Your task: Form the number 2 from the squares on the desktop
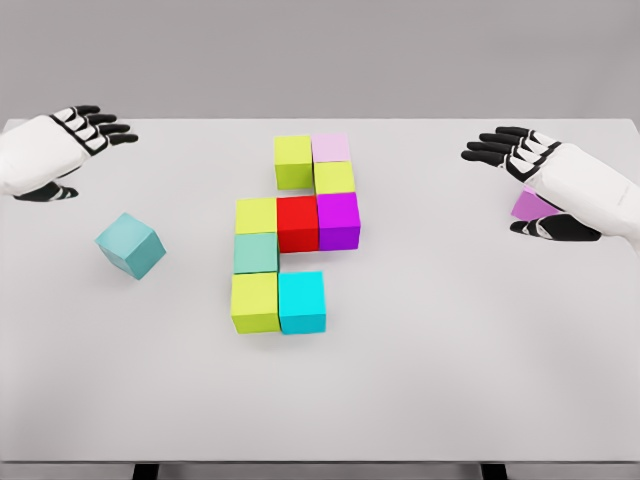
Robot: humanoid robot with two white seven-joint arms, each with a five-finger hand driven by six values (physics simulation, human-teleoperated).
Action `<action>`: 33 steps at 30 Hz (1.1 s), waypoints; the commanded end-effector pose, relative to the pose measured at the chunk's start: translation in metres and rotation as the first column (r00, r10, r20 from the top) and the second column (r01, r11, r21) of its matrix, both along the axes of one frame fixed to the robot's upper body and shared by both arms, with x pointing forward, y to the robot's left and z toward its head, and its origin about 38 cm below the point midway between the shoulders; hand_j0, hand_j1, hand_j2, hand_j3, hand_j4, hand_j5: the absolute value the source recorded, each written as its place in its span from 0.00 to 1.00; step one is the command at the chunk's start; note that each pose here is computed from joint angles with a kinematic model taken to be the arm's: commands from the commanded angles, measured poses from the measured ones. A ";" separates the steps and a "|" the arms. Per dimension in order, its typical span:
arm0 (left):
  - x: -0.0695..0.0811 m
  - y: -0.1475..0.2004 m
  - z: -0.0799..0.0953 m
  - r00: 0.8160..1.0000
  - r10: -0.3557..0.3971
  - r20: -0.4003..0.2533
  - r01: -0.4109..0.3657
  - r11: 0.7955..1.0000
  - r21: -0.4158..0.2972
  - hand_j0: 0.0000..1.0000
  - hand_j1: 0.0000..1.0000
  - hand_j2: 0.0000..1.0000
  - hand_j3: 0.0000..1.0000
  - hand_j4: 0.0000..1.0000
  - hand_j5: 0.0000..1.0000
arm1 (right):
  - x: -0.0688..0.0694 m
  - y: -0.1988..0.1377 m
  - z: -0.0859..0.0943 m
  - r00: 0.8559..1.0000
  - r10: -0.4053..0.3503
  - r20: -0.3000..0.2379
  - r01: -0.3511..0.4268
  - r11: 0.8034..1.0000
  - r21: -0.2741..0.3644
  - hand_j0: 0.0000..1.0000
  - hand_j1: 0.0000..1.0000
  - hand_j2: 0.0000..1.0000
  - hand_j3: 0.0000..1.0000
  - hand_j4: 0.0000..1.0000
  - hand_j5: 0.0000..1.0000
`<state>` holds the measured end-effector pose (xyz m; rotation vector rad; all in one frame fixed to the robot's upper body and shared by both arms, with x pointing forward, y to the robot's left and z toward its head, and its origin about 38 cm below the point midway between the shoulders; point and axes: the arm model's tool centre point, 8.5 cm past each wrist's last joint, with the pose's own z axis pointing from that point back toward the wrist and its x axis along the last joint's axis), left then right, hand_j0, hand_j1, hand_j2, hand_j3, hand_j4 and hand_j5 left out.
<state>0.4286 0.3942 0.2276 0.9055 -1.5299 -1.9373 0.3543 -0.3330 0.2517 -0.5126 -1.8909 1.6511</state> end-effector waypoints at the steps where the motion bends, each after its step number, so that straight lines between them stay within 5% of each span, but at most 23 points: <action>1: 0.000 0.002 -0.001 1.000 0.001 0.001 -0.001 1.000 0.017 1.00 1.00 1.00 1.00 1.00 1.00 | -0.001 0.001 -0.002 1.000 0.005 -0.009 -0.005 1.000 0.001 1.00 1.00 1.00 1.00 1.00 1.00; 5: -0.001 0.004 0.000 1.000 0.004 0.001 -0.004 0.999 0.035 1.00 1.00 1.00 1.00 1.00 1.00 | 0.002 -0.005 0.014 1.000 0.007 0.017 -0.007 1.000 -0.020 1.00 1.00 1.00 1.00 1.00 1.00; 9: -0.007 0.010 -0.003 0.998 -0.002 -0.064 0.011 0.989 0.146 1.00 1.00 1.00 1.00 1.00 1.00 | 0.010 0.011 0.022 0.997 0.083 -0.006 -0.084 0.995 -0.061 1.00 1.00 1.00 1.00 1.00 1.00; 13: 0.000 0.006 -0.002 0.992 0.006 -0.124 0.025 0.970 0.242 1.00 1.00 1.00 1.00 1.00 1.00 | 0.065 -0.028 0.035 0.998 -0.061 0.008 0.062 0.972 -0.225 1.00 1.00 1.00 1.00 1.00 1.00; 15: 0.005 0.003 0.004 0.993 -0.002 -0.121 0.033 0.964 0.262 1.00 1.00 1.00 1.00 1.00 1.00 | 0.082 -0.047 0.019 0.988 -0.130 -0.087 0.099 0.950 -0.296 1.00 1.00 1.00 1.00 1.00 1.00; 18: 0.008 -0.005 0.000 0.989 -0.018 -0.143 0.064 0.945 0.320 1.00 1.00 1.00 1.00 1.00 1.00 | 0.101 -0.070 0.003 0.952 -0.221 -0.214 0.127 0.917 -0.379 1.00 1.00 1.00 1.00 1.00 1.00; 24: 0.010 -0.017 -0.008 0.982 -0.057 -0.182 0.123 0.917 0.380 1.00 1.00 1.00 1.00 1.00 1.00 | 0.132 -0.079 -0.004 0.922 -0.297 -0.250 0.144 0.861 -0.488 1.00 1.00 1.00 1.00 1.00 1.00; 31: 0.006 -0.001 0.006 0.982 -0.027 -0.185 0.088 0.939 0.332 1.00 1.00 1.00 1.00 1.00 1.00 | 0.142 -0.068 -0.027 0.912 -0.314 -0.265 0.107 0.804 -0.585 1.00 1.00 1.00 1.00 1.00 1.00; 33: 0.003 0.005 -0.007 0.971 -0.008 -0.241 0.078 0.956 0.283 1.00 1.00 1.00 1.00 1.00 1.00 | 0.146 -0.065 -0.036 0.907 -0.322 -0.272 0.103 0.795 -0.597 1.00 1.00 1.00 1.00 1.00 1.00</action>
